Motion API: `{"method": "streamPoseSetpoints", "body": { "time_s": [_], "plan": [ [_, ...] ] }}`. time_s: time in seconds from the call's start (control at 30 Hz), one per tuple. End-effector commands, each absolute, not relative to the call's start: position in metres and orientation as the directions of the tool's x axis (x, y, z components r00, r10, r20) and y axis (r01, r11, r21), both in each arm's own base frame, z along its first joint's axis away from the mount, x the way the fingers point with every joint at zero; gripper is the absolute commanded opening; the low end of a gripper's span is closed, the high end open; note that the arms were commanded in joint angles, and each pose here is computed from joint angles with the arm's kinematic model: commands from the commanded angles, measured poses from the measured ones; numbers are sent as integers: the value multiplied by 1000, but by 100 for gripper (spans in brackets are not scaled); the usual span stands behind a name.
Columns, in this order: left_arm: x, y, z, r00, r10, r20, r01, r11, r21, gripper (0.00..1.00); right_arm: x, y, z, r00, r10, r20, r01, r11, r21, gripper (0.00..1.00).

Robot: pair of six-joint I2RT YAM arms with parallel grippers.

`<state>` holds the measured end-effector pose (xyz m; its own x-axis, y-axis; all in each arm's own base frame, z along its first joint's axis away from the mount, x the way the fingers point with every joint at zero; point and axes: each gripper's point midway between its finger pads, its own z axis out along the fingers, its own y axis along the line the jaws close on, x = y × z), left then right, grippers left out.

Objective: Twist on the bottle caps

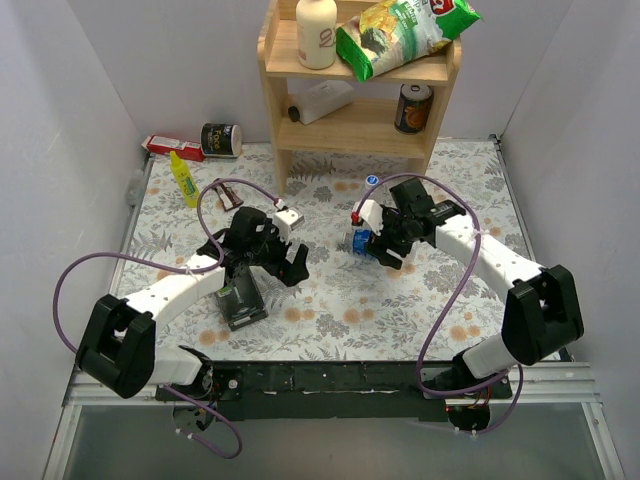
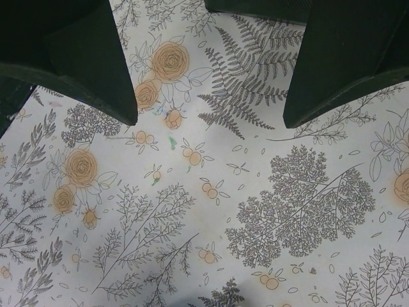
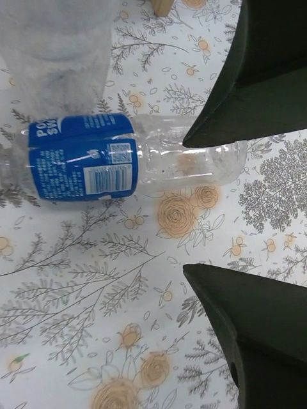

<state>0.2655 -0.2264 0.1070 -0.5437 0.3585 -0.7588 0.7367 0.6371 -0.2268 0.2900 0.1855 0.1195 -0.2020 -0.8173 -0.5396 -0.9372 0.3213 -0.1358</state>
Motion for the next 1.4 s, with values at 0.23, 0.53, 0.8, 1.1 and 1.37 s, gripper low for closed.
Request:
{"method": "streamPoseSetpoints", "body": {
  "time_s": [0.23, 0.53, 0.8, 1.1, 1.37],
  "plan": [
    [267, -227, 118, -520, 336, -785, 750, 619, -232, 98, 316, 171, 88, -57, -892, -448, -923, 219, -318, 81],
    [269, -230, 120, -520, 342, -783, 759, 606, -239, 98, 324, 154, 56, -50, -923, -381, -923, 189, -336, 82],
    [269, -233, 123, -504, 350, -790, 777, 582, -239, 98, 300, 139, 34, -43, -943, -330, -953, 138, -270, 58],
    [262, -242, 123, -506, 346, -790, 800, 532, -279, 98, 237, 136, 26, -80, -927, -367, -987, 125, -100, 37],
    [262, -252, 131, -501, 328, -801, 814, 492, -308, 98, 232, 152, 37, -66, -892, -446, -992, 105, -64, 30]
  ]
}}
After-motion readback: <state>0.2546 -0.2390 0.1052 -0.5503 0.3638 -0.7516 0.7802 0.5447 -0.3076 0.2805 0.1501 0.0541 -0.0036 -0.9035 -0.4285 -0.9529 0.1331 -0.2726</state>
